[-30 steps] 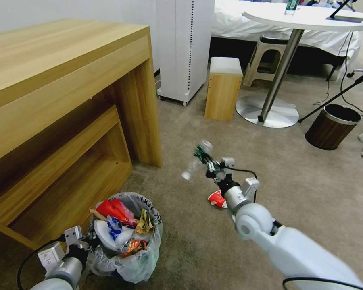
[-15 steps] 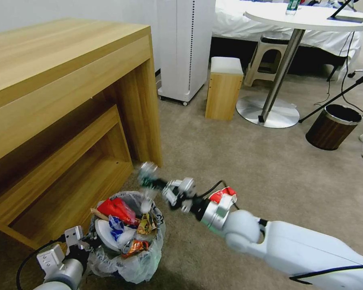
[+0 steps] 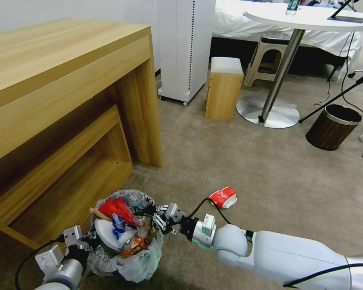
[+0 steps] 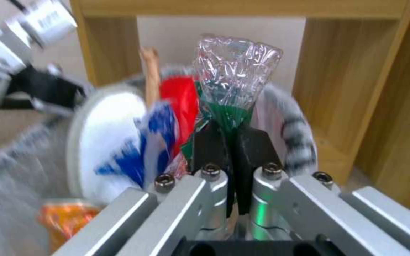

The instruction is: Pick up the trash bin and place the garbage on the floor into it.

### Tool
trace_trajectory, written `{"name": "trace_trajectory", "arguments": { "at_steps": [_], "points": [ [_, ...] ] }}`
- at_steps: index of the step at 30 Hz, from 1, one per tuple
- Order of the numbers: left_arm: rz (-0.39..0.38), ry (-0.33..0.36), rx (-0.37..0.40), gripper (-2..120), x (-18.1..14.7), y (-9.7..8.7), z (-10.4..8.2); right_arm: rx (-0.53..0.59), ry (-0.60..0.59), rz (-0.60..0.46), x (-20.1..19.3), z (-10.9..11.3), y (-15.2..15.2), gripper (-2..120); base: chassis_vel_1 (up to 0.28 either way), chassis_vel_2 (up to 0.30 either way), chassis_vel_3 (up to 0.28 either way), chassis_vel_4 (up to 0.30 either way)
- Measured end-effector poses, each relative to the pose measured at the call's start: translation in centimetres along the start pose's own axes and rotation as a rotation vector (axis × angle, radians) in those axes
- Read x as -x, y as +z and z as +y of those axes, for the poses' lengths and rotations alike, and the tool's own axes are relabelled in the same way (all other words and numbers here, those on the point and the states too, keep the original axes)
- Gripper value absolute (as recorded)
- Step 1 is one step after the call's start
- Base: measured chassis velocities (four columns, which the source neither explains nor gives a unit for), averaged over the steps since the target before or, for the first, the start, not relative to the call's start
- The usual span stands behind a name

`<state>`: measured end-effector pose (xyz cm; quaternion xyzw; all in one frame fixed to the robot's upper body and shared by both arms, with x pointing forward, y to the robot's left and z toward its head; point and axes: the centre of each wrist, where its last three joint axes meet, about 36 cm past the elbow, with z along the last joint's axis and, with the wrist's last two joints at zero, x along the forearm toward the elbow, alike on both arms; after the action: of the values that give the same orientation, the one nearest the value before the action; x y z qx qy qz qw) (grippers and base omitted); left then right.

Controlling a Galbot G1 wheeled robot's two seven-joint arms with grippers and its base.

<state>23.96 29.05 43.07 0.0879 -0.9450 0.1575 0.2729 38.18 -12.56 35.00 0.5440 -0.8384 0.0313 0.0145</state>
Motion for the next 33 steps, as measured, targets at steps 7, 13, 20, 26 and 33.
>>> {"name": "trace_trajectory", "arguments": {
  "at_steps": [7,13,20,26,33],
  "points": [
    [0.001,-0.004,-0.002,0,-0.1,0.3,-0.1,-0.014,0.001,0.022,0.5,0.2,1.3,1,0.0,0.0,0.0,0.0],
    [-0.001,-0.005,-0.003,0,-0.1,0.3,0.0,-0.006,-0.006,-0.007,0.9,0.4,0.2,14,0.0,0.0,0.0,0.0],
    [-0.006,-0.003,-0.003,0,-0.1,0.2,0.0,0.007,-0.013,-0.052,0.6,0.7,-1.7,38,0.0,0.0,0.0,0.0],
    [-0.003,0.001,-0.004,0,0.0,0.3,-0.2,0.006,-0.007,-0.043,0.3,0.7,-1.4,64,0.0,0.0,0.0,0.0],
    [-0.001,-0.004,-0.004,0,0.2,0.4,-0.1,0.015,0.009,-0.062,0.7,0.9,-1.8,89,0.0,0.0,0.0,0.0]
  ]
}}
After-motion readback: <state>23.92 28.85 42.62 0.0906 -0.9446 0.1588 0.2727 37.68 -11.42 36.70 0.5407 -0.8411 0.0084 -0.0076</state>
